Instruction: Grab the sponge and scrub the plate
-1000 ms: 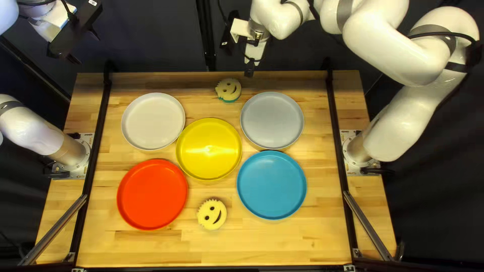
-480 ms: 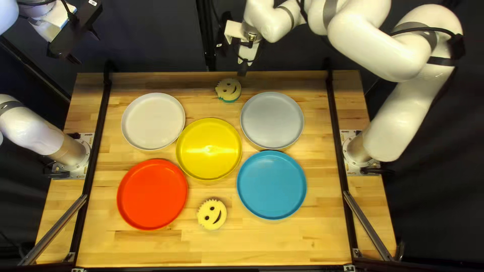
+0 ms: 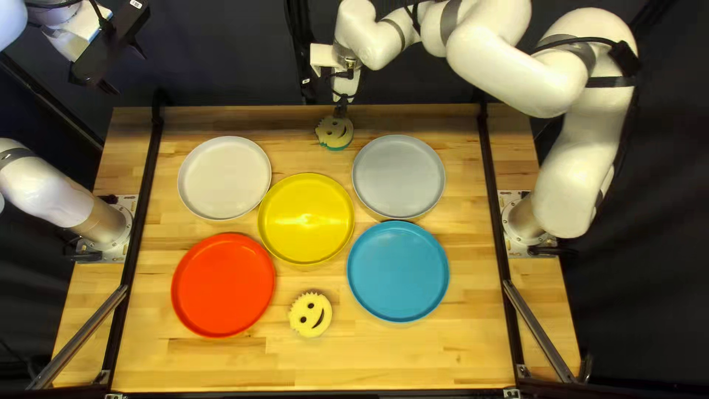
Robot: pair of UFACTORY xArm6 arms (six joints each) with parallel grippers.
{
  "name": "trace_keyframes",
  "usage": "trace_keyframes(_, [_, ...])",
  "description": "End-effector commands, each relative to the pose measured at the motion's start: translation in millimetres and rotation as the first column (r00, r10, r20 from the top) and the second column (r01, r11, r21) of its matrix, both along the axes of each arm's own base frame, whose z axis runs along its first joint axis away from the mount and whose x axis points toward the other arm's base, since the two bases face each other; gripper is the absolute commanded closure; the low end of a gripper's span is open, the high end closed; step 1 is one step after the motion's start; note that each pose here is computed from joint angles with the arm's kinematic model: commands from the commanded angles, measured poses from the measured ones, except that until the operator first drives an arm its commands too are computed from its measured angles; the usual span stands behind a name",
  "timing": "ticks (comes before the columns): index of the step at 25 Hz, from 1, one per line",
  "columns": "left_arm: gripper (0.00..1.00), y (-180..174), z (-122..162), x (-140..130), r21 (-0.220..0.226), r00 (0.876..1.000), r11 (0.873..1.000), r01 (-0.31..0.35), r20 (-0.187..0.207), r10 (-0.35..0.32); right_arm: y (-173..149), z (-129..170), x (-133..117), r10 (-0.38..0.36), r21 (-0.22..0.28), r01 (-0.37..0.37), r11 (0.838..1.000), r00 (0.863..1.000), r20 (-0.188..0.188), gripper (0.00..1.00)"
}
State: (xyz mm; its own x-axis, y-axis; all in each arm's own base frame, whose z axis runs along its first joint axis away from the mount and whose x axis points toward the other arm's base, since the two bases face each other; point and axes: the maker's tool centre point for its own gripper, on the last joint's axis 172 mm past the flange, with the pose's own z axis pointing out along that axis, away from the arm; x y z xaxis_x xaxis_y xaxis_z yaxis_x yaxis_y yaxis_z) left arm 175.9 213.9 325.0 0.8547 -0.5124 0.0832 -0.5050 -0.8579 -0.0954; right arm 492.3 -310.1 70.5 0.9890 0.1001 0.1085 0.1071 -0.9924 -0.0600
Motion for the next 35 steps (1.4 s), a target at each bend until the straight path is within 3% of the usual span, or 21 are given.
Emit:
trace_keyframes(1, [0.00, 0.0, 0.0, 0.0, 0.000, 1.000, 1.000, 0.000, 0.000, 0.000, -6.3, -8.5, -1.9, 0.011, 0.011, -0.011, 1.000, 1.000, -0.009, 0.00])
trace_keyframes(14, [0.00, 0.0, 0.0, 0.0, 0.000, 1.000, 1.000, 0.000, 0.000, 0.000, -4.2, -32.0, 7.3, 0.021, 0.059, -0.018, 0.998, 0.998, -0.056, 0.00])
trace_keyframes(17, [0.00, 0.0, 0.0, 0.0, 0.000, 1.000, 1.000, 0.000, 0.000, 0.000, -2.7, -34.7, 8.6, 0.028, 0.063, -0.024, 0.998, 0.998, -0.063, 0.06])
trace_keyframes(20, [0.00, 0.0, 0.0, 0.0, 0.000, 1.000, 1.000, 0.000, 0.000, 0.000, -0.5, -37.8, 8.2, 0.034, 0.067, -0.029, 0.997, 0.997, -0.070, 0.06])
trace_keyframes(23, [0.00, 0.0, 0.0, 0.0, 0.000, 1.000, 1.000, 0.000, 0.000, 0.000, 0.0, -38.2, 8.8, 0.036, 0.069, -0.031, 0.997, 0.997, -0.075, 0.31])
trace_keyframes(24, [0.00, 0.0, 0.0, 0.0, 0.000, 1.000, 1.000, 0.000, 0.000, 0.000, 0.0, -37.9, 8.9, 0.035, 0.069, -0.029, 0.997, 0.997, -0.075, 0.95])
trace_keyframes(25, [0.00, 0.0, 0.0, 0.0, 0.000, 1.000, 1.000, 0.000, 0.000, 0.000, 0.0, -37.9, 8.8, 0.034, 0.068, -0.029, 0.997, 0.997, -0.075, 1.00])
trace_keyframes(35, [0.00, 0.0, 0.0, 0.0, 0.000, 1.000, 1.000, 0.000, 0.000, 0.000, 3.4, -41.3, 7.4, 0.047, 0.047, -0.043, 0.998, 0.995, -0.085, 1.00])
